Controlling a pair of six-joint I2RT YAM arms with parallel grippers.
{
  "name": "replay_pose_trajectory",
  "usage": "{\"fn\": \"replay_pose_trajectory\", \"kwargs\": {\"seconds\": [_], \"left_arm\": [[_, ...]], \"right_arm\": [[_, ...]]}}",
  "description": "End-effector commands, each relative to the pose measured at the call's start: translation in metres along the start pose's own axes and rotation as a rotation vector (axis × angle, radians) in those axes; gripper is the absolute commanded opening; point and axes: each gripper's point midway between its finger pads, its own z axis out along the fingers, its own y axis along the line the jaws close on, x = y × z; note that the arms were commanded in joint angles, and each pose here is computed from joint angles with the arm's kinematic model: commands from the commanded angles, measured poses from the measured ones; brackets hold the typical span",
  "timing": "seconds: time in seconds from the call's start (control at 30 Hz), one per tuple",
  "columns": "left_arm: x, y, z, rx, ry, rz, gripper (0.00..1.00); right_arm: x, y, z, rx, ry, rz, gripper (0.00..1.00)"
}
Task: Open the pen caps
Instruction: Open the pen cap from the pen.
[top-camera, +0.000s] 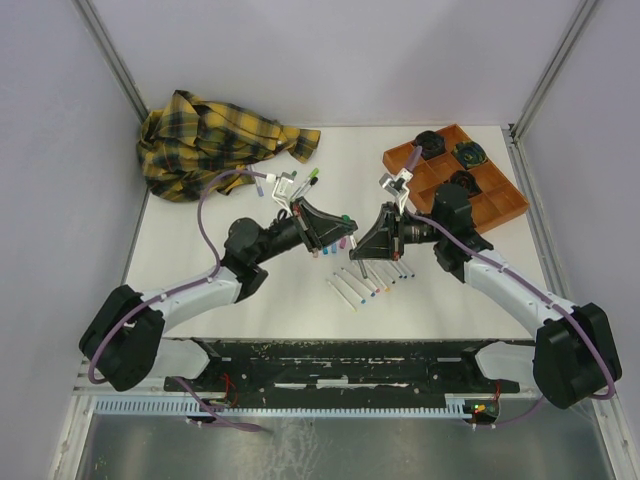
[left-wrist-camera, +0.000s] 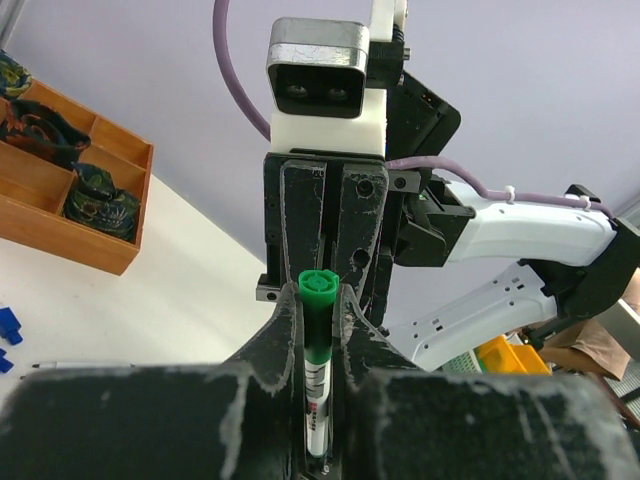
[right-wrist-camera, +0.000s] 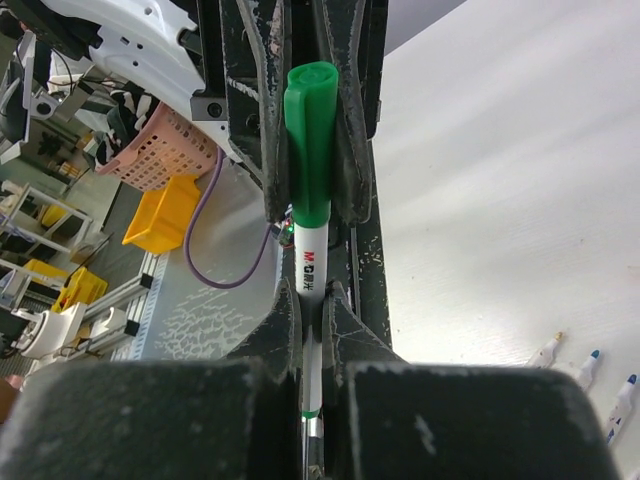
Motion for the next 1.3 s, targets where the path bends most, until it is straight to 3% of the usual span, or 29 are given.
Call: {"fn": "replay_pose_trajectory", "kwargs": {"seconds": [0.0, 0.3, 0.5, 0.67, 0.87, 1.1, 1.27], "left_arm": [[-0.049, -0.023, 0.007, 0.065, -0.109, 0.096, 0.03], [-0.164, -0.025, 0.0, 0.027, -0.441, 0.267, 0.03], [-0.19, -0.013, -0.01, 0.04, -0.477, 0.198, 0.03], [-0.149, 0.045, -0.039, -0.177, -0.434, 0.103, 0.03], [-0.079, 0.14, -0.106, -0.707, -0.348, -0.082, 0.03], [-0.016, 0.196, -0.184, -1.156, -0.289, -0.218, 0.03], [0.017, 0.221, -0.205, -1.325, -0.184, -0.291, 0.03]], "right_arm": [[-0.005, 0.004, 0.005, -0.024, 0.016, -0.025, 0.0], [0.013, 0.0, 0.017, -0.045, 0.079, 0.012, 0.0], [0.021, -0.004, 0.02, -0.017, 0.111, 0.017, 0.0], [0.033, -0.025, 0.023, 0.121, 0.152, 0.056, 0.0], [0.064, -0.044, 0.04, 0.226, 0.261, 0.102, 0.0], [0.111, -0.073, 0.06, 0.443, 0.422, 0.16, 0.0], [0.141, -0.095, 0.066, 0.655, 0.523, 0.2, 0.0]]}}
